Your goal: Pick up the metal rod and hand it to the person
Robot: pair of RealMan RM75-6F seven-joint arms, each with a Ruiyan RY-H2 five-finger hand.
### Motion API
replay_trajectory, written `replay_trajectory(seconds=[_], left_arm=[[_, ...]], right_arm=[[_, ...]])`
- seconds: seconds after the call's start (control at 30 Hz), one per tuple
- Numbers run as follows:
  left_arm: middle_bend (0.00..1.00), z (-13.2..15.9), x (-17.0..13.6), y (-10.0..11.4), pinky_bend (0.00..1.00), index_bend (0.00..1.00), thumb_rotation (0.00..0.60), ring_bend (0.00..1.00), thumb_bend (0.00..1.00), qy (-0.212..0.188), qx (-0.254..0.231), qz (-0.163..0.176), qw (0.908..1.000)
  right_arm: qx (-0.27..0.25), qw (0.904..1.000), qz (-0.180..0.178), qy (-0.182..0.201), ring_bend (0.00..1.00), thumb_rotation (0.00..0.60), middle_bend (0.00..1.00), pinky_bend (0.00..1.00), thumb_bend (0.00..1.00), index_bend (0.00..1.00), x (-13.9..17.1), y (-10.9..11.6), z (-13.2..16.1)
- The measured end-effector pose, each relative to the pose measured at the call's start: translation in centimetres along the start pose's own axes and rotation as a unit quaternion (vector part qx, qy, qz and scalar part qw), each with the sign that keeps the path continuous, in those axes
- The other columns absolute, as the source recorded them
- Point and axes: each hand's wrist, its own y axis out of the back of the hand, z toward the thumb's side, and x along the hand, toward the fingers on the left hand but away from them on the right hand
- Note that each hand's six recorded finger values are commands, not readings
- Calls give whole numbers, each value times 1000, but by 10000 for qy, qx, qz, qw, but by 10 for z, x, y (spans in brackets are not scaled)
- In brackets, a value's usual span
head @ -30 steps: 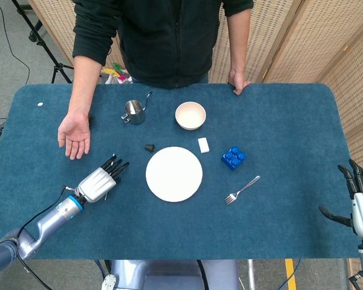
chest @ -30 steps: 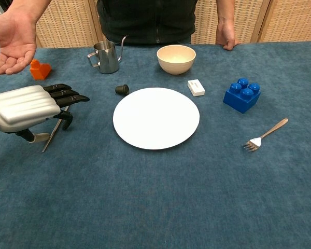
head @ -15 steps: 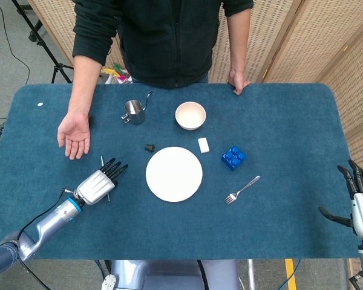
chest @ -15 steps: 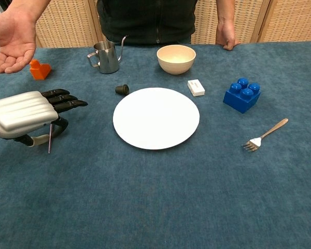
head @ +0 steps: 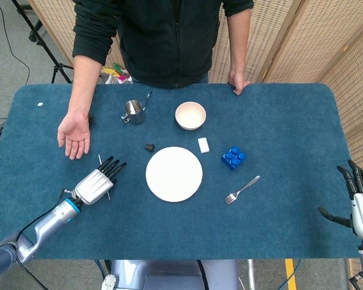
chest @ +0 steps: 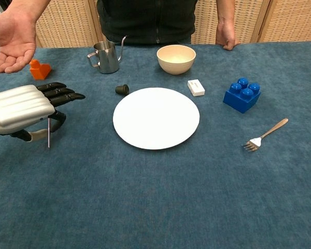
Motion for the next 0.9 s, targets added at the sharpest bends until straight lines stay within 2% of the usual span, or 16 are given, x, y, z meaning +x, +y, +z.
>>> replay_trajectory(seconds=[0.23, 0.37, 0.6, 0.77, 0.9], left_arm=[[0, -6, -6, 18, 0, 787, 600, 0, 586, 119, 102, 215, 9996], [0, -7, -11, 24, 0, 787, 600, 0, 588, 204, 182, 229, 9994], [0, 10, -24, 43, 0, 788, 600, 0, 589, 419, 297, 193, 9985], [0, 25, -31, 67, 0, 787, 600, 0, 588, 299, 587, 334, 9973], [0, 33, -28, 81, 0, 788, 600, 0, 587, 57, 670, 532, 9963]], right_arm=[[-22, 10000, -8, 11, 0, 600, 0, 0, 0, 90, 0, 1, 0], [-36, 10000, -14, 10, 0, 600, 0, 0, 0, 90, 0, 2, 0], [-65, 10000, -6, 39, 0, 600, 0, 0, 0, 90, 1, 3, 1], [-77, 10000, -9, 50, 0, 600, 0, 0, 0, 90, 2, 4, 2], [-79, 10000, -8, 42, 0, 600, 0, 0, 0, 90, 2, 4, 2]])
